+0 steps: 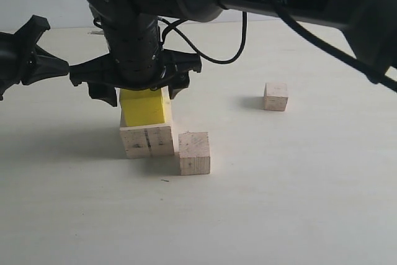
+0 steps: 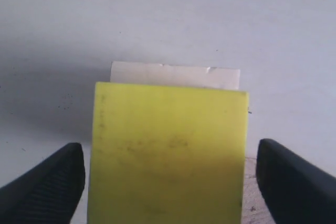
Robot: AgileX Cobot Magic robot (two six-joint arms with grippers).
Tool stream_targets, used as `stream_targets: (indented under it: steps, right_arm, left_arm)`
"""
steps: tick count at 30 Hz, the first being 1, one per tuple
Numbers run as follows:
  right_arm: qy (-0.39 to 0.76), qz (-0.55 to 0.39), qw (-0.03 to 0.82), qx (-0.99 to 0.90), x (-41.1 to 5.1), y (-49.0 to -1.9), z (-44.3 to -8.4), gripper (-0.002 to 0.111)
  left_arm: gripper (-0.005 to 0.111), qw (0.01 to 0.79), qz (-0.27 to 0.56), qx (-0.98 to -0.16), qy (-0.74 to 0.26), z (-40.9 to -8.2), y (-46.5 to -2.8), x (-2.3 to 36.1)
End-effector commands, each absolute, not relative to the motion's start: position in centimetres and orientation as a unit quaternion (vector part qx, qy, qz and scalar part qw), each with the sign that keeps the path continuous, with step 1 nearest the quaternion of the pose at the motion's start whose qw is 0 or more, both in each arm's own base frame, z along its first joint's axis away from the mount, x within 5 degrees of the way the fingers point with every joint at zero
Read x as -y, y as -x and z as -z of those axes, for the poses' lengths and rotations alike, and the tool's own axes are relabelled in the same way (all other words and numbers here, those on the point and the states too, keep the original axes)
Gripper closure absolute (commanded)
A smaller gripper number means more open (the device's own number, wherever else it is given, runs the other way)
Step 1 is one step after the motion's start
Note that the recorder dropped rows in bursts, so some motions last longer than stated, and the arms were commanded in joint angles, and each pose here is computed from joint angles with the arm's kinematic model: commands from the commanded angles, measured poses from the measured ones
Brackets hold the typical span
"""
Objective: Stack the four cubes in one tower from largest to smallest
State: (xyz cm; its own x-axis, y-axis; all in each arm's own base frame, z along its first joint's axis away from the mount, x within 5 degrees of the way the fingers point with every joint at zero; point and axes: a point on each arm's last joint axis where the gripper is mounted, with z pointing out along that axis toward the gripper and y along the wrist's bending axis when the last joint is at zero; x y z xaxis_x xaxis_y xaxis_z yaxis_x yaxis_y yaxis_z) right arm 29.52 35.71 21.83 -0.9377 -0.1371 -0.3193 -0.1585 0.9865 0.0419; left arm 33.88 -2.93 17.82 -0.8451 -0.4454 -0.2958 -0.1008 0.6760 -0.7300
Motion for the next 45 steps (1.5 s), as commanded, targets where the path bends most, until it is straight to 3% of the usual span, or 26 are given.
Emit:
stream_targets:
  steps: [1,7,18,23,30,36,45]
  right_arm:
    - [0.081,-0.035,0.170,-0.982,-35.7,-29.6,-22.5,0.020]
    - [0.087,-0.037,0.184,-0.978,-35.3,-29.4,-24.0,0.020]
    - [0.155,-0.003,0.243,-0.958,-31.6,-28.3,-31.5,0.020]
    - [0.165,0.005,0.250,-0.954,-29.9,-28.4,-32.5,0.020]
    - [0.158,0.053,0.205,-0.964,-26.8,-26.1,-29.8,0.020]
    - [0.148,-0.007,0.162,-0.976,-26.3,-24.1,-24.1,0.020]
    - [0.137,-0.065,0.163,-0.975,-26.0,-22.9,-19.7,0.020]
  left_arm:
    - [0.107,0.233,0.377,-0.883,0.154,-18.1,-33.8,3.1]
    - [0.107,0.233,0.377,-0.883,0.154,-18.1,-33.8,3.1]
    - [0.107,0.233,0.378,-0.884,0.145,-18.1,-33.7,3.1]
    - [0.107,0.233,0.380,-0.885,0.136,-18.1,-33.7,3.2]
    - [0.107,0.233,0.382,-0.885,0.128,-18.1,-33.6,3.3]
    - [0.107,0.231,0.379,-0.888,0.121,-18.1,-33.5,3.3]
    - [0.107,0.233,0.377,-0.888,0.120,-18.1,-33.6,3.3]
